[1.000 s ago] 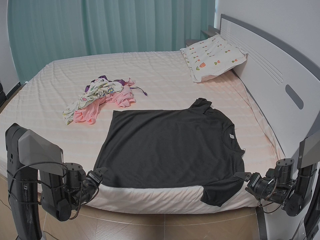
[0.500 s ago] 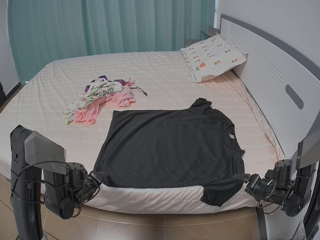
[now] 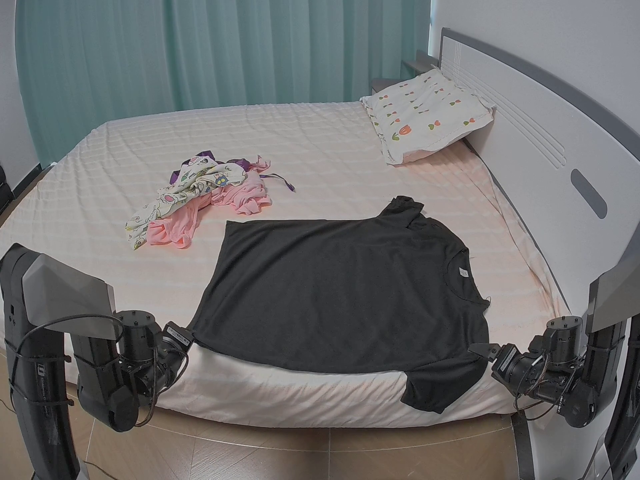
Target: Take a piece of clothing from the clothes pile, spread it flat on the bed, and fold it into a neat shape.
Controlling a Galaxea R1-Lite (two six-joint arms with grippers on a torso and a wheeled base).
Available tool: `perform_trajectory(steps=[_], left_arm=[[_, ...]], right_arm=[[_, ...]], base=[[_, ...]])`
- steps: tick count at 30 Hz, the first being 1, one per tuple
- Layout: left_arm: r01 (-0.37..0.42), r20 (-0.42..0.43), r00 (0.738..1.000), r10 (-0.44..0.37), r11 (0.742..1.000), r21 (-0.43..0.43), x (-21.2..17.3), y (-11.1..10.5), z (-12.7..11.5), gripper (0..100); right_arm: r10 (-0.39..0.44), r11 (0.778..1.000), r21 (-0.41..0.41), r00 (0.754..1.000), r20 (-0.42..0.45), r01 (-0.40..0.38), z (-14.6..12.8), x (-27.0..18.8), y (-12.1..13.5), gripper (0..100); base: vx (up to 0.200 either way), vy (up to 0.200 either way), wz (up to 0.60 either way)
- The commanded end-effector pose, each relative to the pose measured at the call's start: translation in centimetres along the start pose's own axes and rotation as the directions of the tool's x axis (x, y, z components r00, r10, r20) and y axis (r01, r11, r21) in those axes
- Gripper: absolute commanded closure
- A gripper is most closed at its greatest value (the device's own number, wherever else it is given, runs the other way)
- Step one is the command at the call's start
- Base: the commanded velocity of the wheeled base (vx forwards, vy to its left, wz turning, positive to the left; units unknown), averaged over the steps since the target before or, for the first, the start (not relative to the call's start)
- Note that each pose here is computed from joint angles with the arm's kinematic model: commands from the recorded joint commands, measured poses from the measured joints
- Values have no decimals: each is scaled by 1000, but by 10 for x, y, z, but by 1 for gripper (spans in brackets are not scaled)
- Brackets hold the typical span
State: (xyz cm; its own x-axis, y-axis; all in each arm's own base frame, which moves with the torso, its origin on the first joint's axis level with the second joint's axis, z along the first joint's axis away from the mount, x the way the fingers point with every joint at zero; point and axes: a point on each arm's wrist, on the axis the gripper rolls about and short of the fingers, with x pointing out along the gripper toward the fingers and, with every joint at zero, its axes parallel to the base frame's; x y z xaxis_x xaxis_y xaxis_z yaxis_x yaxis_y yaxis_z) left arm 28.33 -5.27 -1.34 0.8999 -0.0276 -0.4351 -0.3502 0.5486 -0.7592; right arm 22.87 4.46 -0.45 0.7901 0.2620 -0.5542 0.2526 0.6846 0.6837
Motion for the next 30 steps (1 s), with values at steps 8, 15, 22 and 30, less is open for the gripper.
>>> perform_trajectory(steps=[8,15,22,30], left_arm=[[69,34,997,-65,986,-149,-6,-7,24,100],[94,40,995,-89,982,-163,-11,-10,31,100],[88,42,996,-82,981,-172,-9,-6,35,100],[105,23,994,-102,980,-169,-12,-9,35,100]], right_arm=[[49,992,-121,995,84,-39,20,28,4,0],[56,990,-132,994,95,-43,23,46,2,0],[40,991,-130,994,98,-27,27,61,-7,0],[29,992,-127,996,85,-18,28,70,-8,0]], base=[[0,0,0],[0,0,0],[0,0,0],[0,0,0]])
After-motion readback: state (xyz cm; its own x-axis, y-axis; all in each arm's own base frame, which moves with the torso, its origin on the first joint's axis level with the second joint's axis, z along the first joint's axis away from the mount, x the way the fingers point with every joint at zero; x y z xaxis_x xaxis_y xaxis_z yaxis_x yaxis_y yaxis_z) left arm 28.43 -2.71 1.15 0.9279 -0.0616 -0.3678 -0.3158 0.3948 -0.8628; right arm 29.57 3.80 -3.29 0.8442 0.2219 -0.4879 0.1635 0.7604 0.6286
